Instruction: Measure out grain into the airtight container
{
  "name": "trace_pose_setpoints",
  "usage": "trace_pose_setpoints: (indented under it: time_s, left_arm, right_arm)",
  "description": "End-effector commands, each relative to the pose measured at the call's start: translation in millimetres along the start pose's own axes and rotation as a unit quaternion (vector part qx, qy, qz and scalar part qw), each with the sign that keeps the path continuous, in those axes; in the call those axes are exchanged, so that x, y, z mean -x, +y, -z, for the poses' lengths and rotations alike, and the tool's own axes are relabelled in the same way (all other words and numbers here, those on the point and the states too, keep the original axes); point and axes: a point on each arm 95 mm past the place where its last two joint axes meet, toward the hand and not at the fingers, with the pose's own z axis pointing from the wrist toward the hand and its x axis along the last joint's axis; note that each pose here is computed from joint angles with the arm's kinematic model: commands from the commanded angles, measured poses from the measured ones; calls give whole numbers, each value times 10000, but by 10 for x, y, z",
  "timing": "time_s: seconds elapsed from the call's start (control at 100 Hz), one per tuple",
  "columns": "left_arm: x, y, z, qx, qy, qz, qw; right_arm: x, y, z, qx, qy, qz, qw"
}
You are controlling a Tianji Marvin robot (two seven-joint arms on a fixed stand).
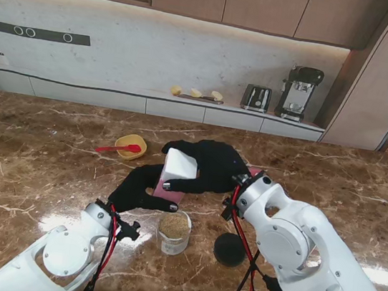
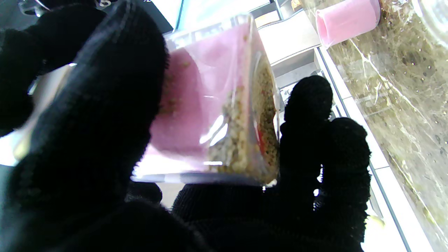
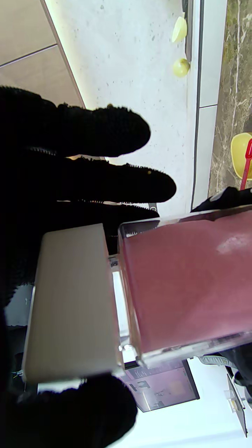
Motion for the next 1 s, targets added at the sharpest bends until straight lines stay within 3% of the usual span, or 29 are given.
trace_pose_setpoints:
  time_s: [0.0,0.99]
  left_arm:
    - [-11,15,-3,-2,23,24,10000]
    - [-17,33,6,-68,36,44,10000]
  right_arm:
    - [2,-62,4,-167,-15,-46,9998]
    - [23,-149,41,-143,-244,-120,9995]
